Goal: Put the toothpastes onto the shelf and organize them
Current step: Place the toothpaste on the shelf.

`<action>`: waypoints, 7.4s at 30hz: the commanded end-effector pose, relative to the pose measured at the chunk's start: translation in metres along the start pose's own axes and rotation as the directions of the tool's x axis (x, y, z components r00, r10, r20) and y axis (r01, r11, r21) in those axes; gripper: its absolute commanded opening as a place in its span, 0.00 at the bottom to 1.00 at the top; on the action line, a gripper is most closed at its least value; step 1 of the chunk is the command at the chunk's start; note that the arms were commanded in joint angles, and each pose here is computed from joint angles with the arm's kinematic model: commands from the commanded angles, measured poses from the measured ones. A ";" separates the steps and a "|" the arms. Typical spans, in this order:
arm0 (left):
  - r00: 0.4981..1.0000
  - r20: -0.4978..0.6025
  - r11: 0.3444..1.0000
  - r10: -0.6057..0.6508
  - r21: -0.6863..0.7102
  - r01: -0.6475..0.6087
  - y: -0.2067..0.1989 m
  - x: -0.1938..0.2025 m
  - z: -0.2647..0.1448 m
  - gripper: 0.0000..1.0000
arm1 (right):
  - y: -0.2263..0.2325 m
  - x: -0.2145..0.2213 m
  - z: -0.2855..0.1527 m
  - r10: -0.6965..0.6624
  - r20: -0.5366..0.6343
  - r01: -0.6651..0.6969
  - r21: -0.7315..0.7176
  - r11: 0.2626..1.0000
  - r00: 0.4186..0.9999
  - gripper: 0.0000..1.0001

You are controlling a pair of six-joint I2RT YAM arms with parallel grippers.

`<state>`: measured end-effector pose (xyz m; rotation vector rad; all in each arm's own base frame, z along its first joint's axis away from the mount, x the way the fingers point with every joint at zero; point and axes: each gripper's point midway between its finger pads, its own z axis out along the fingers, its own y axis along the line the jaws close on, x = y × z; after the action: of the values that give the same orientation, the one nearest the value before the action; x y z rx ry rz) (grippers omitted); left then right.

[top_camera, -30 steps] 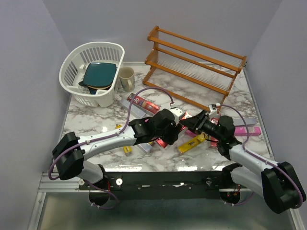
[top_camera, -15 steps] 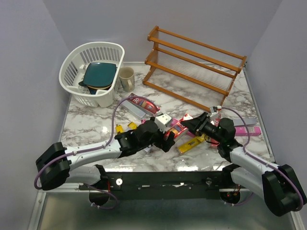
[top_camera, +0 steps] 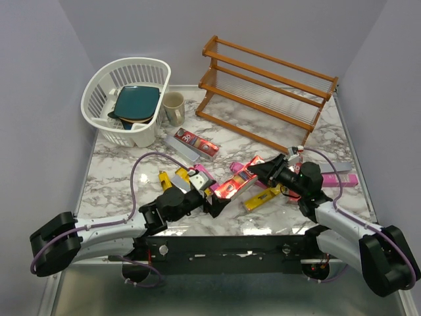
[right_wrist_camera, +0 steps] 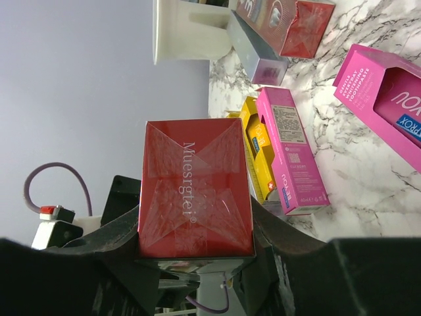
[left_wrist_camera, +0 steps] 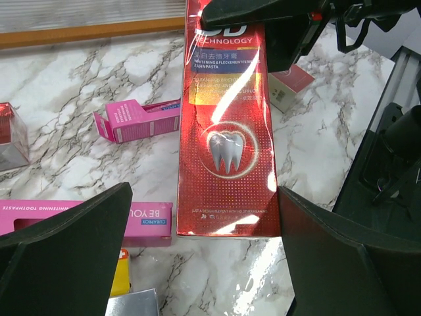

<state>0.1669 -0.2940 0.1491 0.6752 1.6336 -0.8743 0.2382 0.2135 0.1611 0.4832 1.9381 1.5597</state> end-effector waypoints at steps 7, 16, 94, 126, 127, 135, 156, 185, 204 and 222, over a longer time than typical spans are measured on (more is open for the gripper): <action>0.986 0.163 1.000 -0.017 0.027 0.013 -0.005 -0.027 0.011 0.96 | 0.020 -0.005 0.003 0.009 0.000 -0.009 -0.064 0.998 1.000 0.41; 0.987 0.155 0.999 -0.046 0.014 0.044 -0.004 -0.022 0.024 0.87 | 0.017 -0.004 0.001 0.014 0.011 -0.013 -0.061 0.998 1.000 0.41; 0.998 -0.046 0.889 0.043 -0.454 -0.060 0.290 -0.087 0.177 0.21 | 0.038 -0.088 -0.110 -0.733 0.323 0.575 0.464 0.673 0.598 1.00; 1.000 -0.013 0.874 0.001 -0.486 -0.007 0.362 -0.080 0.208 0.27 | 0.034 -0.084 -0.100 -0.751 0.277 0.612 0.446 0.653 0.599 1.00; 1.000 -0.016 0.870 -0.002 -0.493 -0.006 0.364 -0.080 0.207 0.27 | 0.035 -0.084 -0.100 -0.752 0.280 0.615 0.443 0.652 0.596 1.00; 0.999 -0.024 0.852 -0.032 -0.523 0.015 0.378 -0.079 0.204 0.33 | 0.036 -0.082 -0.098 -0.756 0.278 0.628 0.428 0.650 0.592 1.00; 0.997 -0.063 0.847 -0.054 -0.531 0.012 0.383 -0.074 0.201 0.69 | 0.039 -0.080 -0.101 -0.754 0.282 0.629 0.423 0.652 0.593 1.00; 0.901 0.135 0.634 -0.412 -0.668 0.390 0.346 -0.067 0.148 0.75 | 0.038 -0.077 -0.103 -0.750 0.284 0.628 0.416 0.657 0.597 1.00; 0.854 0.104 0.580 -0.510 -0.692 0.431 0.356 -0.040 0.174 0.52 | 0.035 -0.079 -0.103 -0.753 0.281 0.625 0.428 0.653 0.595 1.00; 0.877 0.111 0.605 -0.468 -0.682 0.410 0.362 -0.059 0.160 0.56 | 0.034 -0.078 -0.102 -0.752 0.276 0.627 0.423 0.654 0.599 1.00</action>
<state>0.5675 -0.2224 0.0981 -0.2953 2.1088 -0.4566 0.2292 0.0948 0.2280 0.1346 1.6742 0.5863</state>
